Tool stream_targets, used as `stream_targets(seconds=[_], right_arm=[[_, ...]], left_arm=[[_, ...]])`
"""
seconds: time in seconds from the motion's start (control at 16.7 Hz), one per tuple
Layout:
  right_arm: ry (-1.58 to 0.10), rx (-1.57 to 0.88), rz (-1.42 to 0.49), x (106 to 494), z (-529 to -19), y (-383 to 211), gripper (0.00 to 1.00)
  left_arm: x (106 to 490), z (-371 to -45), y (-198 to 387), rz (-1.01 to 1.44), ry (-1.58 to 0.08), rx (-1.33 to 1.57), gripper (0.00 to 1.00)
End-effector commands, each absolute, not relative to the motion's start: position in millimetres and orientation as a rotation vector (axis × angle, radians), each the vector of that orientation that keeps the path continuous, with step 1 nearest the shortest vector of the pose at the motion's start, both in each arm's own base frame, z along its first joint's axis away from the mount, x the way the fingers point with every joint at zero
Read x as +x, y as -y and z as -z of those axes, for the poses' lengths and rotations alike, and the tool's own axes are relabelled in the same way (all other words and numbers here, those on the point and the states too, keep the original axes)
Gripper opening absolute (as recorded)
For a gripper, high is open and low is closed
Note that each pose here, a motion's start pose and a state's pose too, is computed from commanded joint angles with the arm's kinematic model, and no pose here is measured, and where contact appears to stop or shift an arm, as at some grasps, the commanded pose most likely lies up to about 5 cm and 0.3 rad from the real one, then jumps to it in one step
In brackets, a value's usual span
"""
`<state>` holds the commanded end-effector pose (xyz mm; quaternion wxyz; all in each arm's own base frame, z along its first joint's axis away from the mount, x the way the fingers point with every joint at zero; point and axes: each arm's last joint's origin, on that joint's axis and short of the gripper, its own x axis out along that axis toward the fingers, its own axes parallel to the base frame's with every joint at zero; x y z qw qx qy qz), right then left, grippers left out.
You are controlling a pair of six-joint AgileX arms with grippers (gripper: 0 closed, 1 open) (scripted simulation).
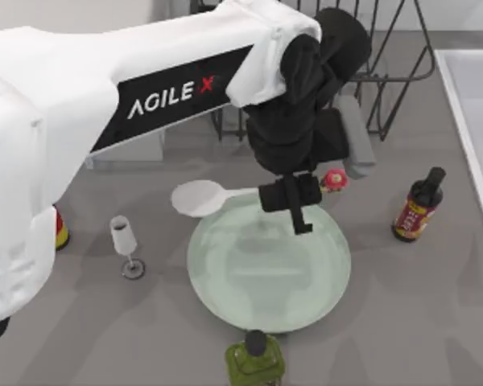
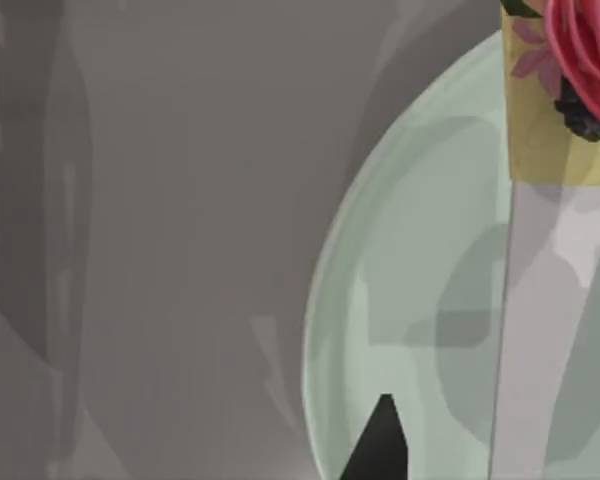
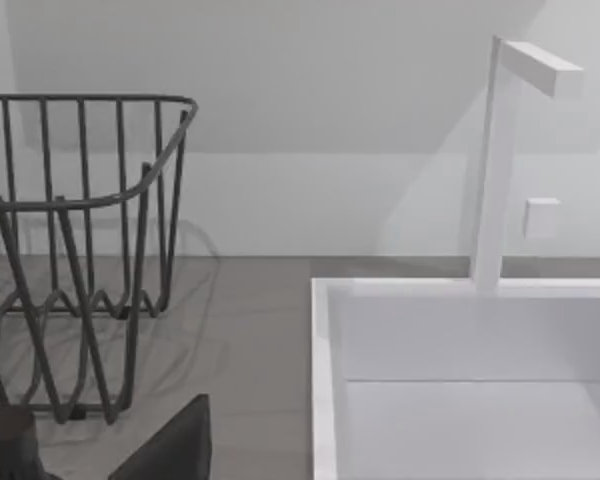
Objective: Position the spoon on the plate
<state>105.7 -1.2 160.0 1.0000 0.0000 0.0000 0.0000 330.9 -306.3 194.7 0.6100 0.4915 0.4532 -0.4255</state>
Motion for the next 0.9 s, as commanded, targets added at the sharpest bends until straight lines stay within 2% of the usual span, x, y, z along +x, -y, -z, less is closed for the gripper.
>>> stream_targets(seconds=[0.36, 0.9], right_arm=[[0.0, 0.0, 0.0, 106, -160, 1, 1.0], [0.0, 0.0, 0.0, 106, -160, 1, 1.0]], left_arm=[[331, -194, 307, 0.968, -1.012, 1.109, 0.0], [317, -168, 310, 1.13, -1.104, 1.155, 0.0]])
